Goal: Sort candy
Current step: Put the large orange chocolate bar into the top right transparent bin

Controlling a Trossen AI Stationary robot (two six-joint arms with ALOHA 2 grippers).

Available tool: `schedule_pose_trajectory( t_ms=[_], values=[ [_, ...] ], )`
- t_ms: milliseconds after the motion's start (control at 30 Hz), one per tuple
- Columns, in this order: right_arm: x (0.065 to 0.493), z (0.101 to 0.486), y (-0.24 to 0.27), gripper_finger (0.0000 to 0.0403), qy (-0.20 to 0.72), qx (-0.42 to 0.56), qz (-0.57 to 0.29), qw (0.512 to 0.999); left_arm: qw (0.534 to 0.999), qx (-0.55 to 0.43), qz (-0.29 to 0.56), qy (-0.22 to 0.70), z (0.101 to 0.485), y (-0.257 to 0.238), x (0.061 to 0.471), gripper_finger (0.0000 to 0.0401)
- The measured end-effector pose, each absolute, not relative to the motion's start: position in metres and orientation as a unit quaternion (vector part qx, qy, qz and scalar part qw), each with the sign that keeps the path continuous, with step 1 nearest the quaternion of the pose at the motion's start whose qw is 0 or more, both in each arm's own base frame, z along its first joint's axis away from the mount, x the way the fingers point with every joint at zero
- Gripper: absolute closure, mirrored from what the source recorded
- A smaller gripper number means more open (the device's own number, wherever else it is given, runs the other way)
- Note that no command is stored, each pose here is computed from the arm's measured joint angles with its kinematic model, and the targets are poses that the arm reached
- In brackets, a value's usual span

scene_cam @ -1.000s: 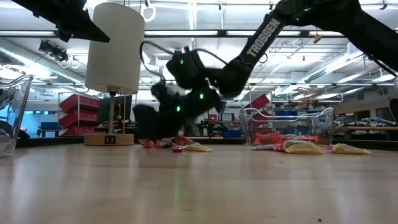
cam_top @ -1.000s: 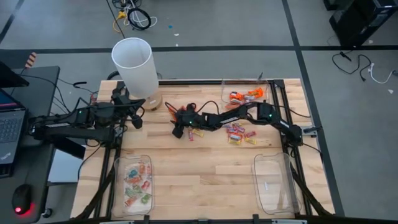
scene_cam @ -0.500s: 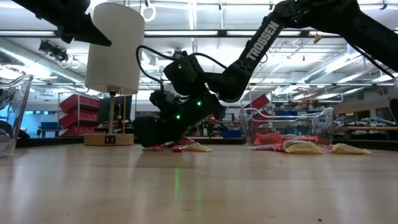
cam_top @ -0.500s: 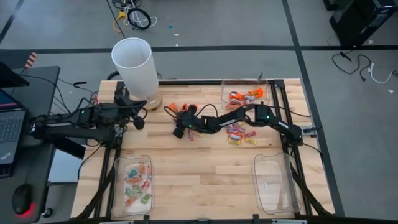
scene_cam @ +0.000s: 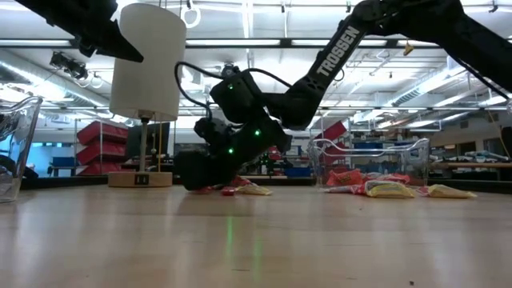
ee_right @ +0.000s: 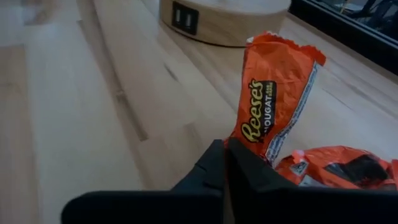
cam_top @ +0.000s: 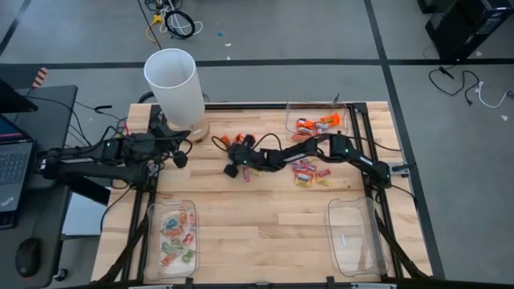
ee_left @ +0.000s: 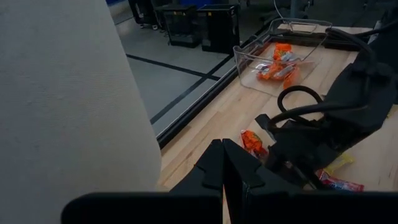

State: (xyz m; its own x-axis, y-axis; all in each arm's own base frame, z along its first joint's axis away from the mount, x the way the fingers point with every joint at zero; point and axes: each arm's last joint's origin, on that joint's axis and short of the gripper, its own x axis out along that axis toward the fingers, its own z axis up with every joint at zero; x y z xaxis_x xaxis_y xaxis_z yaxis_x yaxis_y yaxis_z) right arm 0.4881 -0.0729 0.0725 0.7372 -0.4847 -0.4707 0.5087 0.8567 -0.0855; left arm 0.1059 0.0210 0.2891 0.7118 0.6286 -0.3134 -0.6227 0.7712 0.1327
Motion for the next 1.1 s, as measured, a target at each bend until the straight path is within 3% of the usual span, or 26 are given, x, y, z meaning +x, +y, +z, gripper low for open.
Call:
schedule_pose_trajectory(
  t_ms=[300, 600, 800, 933, 1100],
  values=[
    [0.488, 0.101, -0.052, 0.0403, 0.259, -0.005, -0.226, 0.939, 0.93, -0.008, 0.325, 0.172, 0.289, 0.02, 0.106, 0.0401],
    [0.476, 0.126, -0.025, 0.0403, 0.336, 0.037, -0.128, 0.932, 0.932, -0.009, 0.321, 0.171, 0.289, 0.02, 0.107, 0.0401],
    [0.48, 0.129, -0.018, 0.0401, 0.309, -0.022, -0.151, 0.939, 0.932, -0.009, 0.321, 0.17, 0.289, 0.02, 0.107, 0.0401],
    [0.482, 0.133, -0.018, 0.0381, 0.294, -0.059, -0.164, 0.94, 0.932, -0.009, 0.321, 0.17, 0.289, 0.02, 0.107, 0.0401],
    [0.483, 0.128, -0.023, 0.0325, 0.291, -0.063, -0.177, 0.938, 0.932, -0.009, 0.321, 0.171, 0.289, 0.02, 0.107, 0.0401]
  ],
)
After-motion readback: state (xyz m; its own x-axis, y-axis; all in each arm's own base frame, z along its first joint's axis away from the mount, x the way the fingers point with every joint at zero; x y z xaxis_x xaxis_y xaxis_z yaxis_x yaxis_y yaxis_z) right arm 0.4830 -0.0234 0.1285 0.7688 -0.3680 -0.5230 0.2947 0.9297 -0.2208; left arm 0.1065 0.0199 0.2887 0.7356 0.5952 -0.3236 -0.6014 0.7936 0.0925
